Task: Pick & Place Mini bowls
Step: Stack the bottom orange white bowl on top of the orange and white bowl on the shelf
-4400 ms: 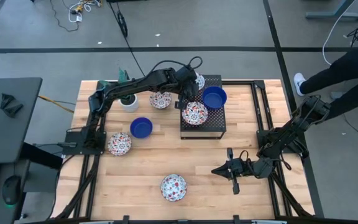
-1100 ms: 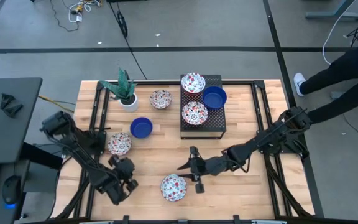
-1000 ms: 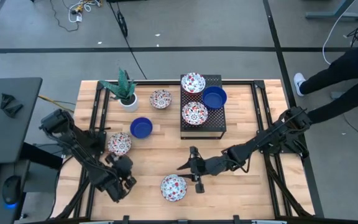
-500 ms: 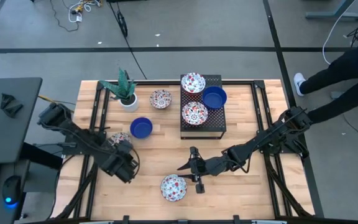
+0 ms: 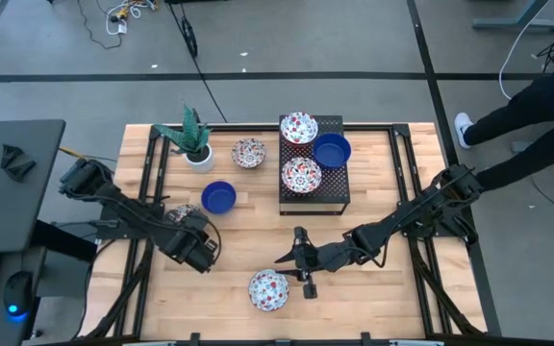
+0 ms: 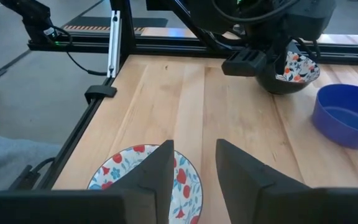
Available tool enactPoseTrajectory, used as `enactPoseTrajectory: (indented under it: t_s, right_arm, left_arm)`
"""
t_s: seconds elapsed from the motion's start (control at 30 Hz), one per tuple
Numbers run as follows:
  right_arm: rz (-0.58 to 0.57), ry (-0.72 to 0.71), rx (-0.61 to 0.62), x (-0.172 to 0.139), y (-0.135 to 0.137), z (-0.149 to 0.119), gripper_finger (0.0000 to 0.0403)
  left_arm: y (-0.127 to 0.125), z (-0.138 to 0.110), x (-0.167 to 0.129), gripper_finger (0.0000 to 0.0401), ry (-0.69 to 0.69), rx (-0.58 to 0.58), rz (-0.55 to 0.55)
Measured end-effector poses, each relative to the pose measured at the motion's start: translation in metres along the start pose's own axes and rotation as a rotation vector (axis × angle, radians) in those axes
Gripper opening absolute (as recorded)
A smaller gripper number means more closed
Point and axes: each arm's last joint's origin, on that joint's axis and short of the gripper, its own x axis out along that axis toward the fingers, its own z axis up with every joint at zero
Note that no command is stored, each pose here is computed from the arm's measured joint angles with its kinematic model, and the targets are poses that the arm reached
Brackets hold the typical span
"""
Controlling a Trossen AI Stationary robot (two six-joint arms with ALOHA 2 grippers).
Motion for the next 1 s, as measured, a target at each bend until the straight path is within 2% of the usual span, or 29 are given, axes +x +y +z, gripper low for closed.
enactPoseTrajectory:
  t_s: [0.43, 0.8, 0.9, 1.0]
  right_arm:
    - [0.0, 0.021, -0.006, 0.0, 0.0, -0.002, 0.0123]
    - [0.013, 0.024, -0.013, -0.002, 0.005, -0.003, 0.0123]
    - [0.025, 0.043, -0.024, -0.006, 0.009, -0.004, 0.0123]
    - [0.046, 0.058, -0.017, -0.015, 0.016, -0.001, 0.0123]
  left_arm:
    - [-0.001, 0.004, 0.002, 0.0099, 0.04, -0.015, -0.003]
    - [-0.001, 0.004, 0.002, 0.0088, 0.048, -0.006, -0.004]
    - [-0.001, 0.004, 0.002, 0.0064, 0.048, 0.012, -0.007]
    - [-0.001, 0.004, 0.002, 0.0021, 0.048, 0.03, -0.011]
